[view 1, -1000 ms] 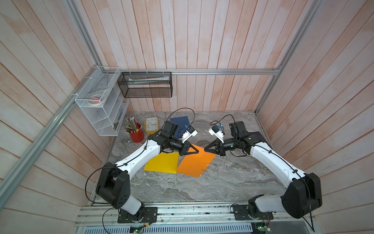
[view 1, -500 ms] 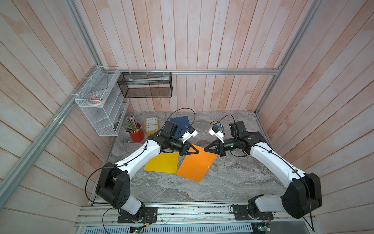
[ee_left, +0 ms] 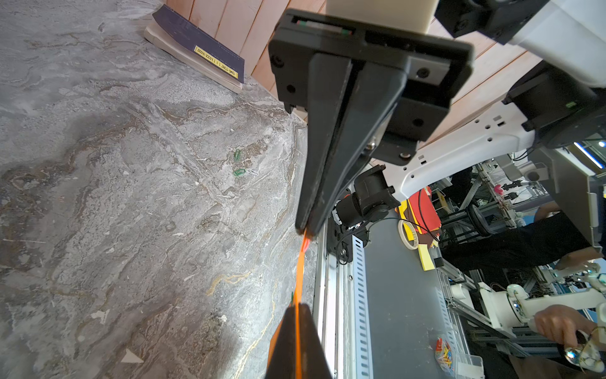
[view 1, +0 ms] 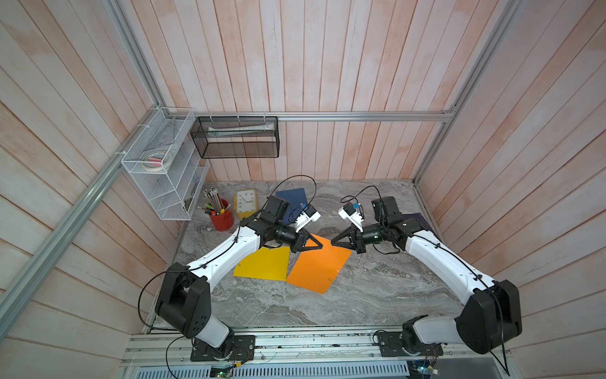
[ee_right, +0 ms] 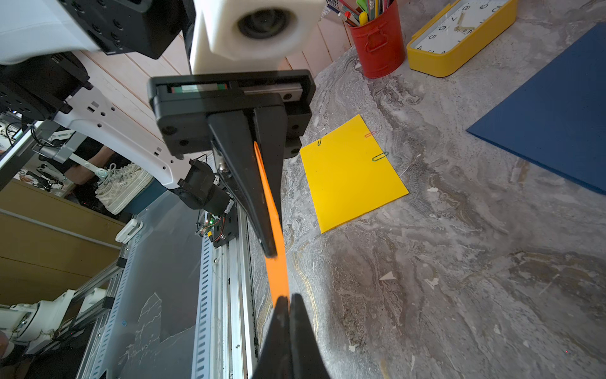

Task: Unclip the paperclips from the documents
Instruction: Remove the paper clip from the document.

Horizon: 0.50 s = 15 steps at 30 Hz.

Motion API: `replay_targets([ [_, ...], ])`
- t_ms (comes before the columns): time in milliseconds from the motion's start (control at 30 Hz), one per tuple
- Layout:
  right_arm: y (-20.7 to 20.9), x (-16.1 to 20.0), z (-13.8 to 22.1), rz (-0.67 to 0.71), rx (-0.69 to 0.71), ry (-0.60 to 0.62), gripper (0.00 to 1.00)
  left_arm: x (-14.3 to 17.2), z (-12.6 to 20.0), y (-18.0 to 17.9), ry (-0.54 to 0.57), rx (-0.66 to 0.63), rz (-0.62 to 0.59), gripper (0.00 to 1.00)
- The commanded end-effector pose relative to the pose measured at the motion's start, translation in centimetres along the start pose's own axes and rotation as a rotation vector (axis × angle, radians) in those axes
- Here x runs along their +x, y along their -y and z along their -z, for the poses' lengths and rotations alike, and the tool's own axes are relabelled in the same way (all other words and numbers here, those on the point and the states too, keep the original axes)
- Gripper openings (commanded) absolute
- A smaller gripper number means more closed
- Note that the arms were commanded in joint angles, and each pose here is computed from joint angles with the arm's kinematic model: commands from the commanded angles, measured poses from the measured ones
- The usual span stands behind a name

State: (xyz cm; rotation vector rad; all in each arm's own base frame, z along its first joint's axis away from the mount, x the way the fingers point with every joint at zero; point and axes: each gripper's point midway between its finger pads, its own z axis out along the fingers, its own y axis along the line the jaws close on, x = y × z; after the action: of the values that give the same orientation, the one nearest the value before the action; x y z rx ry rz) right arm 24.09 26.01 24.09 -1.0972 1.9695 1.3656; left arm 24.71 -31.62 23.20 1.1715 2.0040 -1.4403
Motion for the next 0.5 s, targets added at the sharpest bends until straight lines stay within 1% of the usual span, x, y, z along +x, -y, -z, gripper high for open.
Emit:
replay_targets([
  [0, -0.63, -0.10, 0.42, 0.006, -0.020, 0.016, 0.04, 0.37, -0.12, 0.07, -0.015, -0.003, -0.005, 0.00],
  [300, -0.69, -0.20, 0.63, 0.004, -0.021, 0.023, 0.06, 0.43, -0.25, 0.05, -0.020, -0.006, -0.006, 0.00],
  [467, -0.66, -0.22, 0.67, 0.004, -0.021, 0.025, 0.06, 0.51, -0.29, 0.07, -0.023, -0.006, -0.006, 0.00],
])
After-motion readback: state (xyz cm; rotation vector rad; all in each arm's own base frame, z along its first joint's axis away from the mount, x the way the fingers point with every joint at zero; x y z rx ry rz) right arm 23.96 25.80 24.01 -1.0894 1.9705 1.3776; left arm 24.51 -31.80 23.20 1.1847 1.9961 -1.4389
